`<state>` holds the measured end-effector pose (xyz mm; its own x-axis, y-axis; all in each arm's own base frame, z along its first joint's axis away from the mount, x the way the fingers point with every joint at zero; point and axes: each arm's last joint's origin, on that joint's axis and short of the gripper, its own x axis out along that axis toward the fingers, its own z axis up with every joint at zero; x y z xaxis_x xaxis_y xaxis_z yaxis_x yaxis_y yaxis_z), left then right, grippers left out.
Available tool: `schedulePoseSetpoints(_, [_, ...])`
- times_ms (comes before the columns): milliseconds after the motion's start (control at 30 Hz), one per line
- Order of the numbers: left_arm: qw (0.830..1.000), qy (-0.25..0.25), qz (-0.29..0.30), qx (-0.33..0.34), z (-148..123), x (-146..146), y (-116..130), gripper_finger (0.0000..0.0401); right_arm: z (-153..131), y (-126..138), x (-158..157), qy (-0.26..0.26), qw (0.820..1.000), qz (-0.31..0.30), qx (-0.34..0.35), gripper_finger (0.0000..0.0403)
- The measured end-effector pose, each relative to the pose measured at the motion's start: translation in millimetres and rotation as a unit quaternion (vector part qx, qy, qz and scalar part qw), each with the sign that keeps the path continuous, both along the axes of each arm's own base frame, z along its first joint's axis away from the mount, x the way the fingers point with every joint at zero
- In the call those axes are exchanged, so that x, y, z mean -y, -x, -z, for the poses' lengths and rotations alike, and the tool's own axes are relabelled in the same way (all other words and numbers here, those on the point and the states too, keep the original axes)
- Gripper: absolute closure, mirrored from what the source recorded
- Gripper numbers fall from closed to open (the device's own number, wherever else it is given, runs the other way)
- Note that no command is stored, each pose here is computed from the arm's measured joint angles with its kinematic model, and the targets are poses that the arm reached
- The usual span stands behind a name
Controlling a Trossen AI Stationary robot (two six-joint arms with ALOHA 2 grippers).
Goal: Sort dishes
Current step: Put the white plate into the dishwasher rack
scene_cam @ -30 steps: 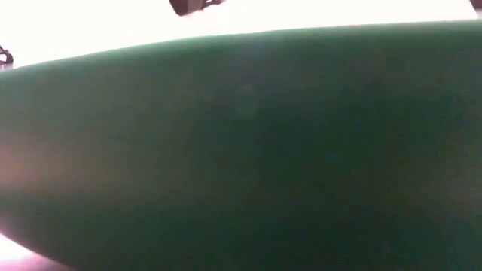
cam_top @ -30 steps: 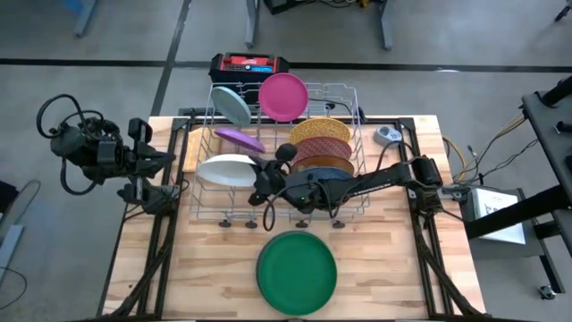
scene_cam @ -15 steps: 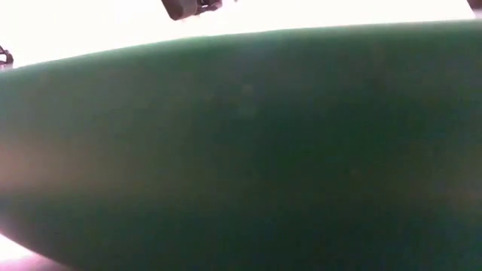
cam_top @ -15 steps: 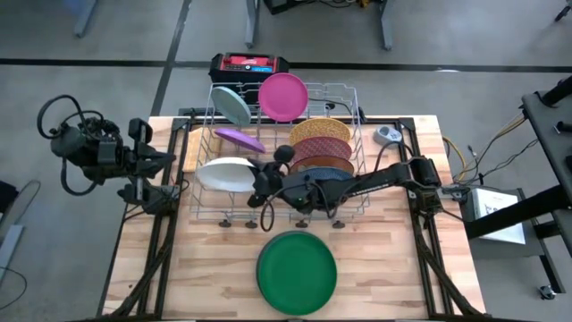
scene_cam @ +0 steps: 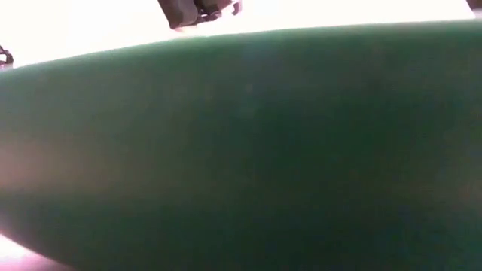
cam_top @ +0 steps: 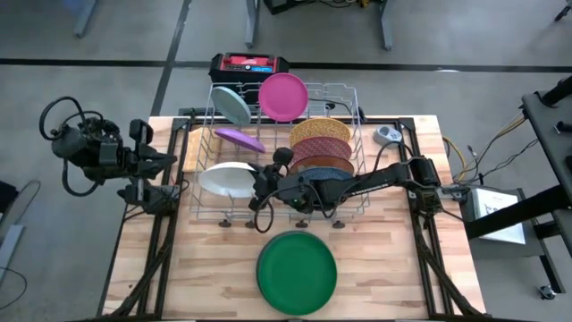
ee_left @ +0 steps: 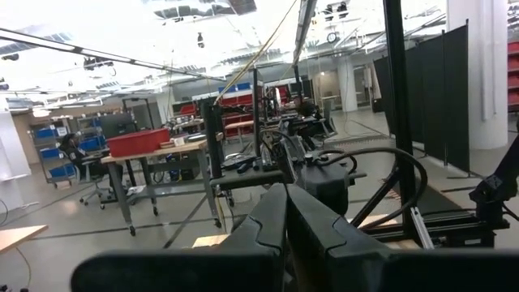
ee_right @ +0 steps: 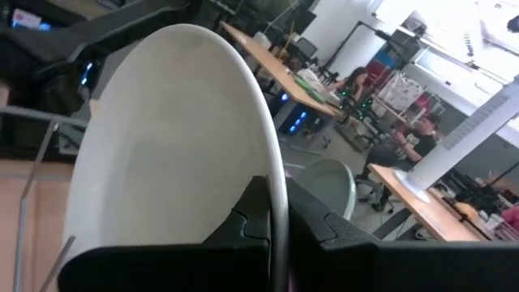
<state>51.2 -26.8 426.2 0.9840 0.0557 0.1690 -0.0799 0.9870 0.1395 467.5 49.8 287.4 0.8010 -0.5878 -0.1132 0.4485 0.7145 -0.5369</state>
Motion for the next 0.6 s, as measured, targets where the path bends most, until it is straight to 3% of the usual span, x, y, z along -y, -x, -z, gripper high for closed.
schedulePoseSetpoints(600, [1.0, 0.002, 0.002, -0.005, 1.4, 0.8, -0.6, 0.0401, 4.5, 0.5, -0.4, -0.014, 1.0, -0.007, -0.014, 0.0403])
